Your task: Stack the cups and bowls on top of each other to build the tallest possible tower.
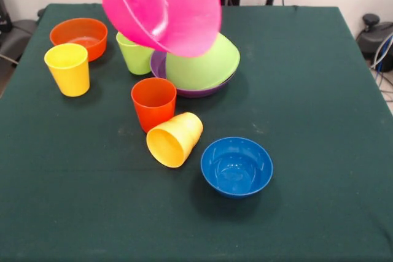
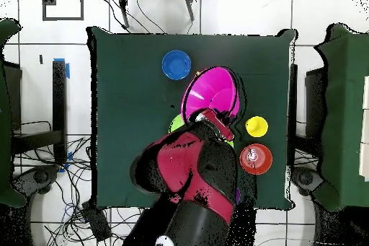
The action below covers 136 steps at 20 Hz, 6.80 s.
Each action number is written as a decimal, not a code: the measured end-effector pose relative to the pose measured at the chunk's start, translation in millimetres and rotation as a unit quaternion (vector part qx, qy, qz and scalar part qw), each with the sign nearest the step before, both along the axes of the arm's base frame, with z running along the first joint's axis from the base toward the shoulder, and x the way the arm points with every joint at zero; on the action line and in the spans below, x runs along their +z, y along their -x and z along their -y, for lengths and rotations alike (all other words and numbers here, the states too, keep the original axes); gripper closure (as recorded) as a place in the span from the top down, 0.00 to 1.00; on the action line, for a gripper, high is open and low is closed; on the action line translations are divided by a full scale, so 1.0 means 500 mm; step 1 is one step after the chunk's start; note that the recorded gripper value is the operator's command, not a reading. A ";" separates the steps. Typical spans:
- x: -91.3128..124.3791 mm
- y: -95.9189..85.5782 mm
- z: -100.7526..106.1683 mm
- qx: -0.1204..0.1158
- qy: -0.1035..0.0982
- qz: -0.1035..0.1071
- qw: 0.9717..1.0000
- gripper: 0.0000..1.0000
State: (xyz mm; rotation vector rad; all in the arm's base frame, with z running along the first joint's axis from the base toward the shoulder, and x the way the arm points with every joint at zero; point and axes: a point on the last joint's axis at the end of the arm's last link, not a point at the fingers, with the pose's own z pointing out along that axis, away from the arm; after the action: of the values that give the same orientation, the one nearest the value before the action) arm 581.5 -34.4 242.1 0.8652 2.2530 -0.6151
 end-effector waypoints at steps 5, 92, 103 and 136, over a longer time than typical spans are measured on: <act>0.071 -0.041 0.035 0.099 0.125 -0.014 0.987 0.00; -0.309 -0.163 0.101 0.337 0.516 0.120 0.778 0.00; -0.329 -0.097 0.136 0.338 0.540 0.097 0.764 0.00; -0.433 -0.068 0.283 0.300 0.576 0.111 0.752 0.00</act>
State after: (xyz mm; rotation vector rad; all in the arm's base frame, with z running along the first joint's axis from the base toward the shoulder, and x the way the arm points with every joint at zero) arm 615.5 -176.0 25.5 -0.3899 1.3304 -1.2480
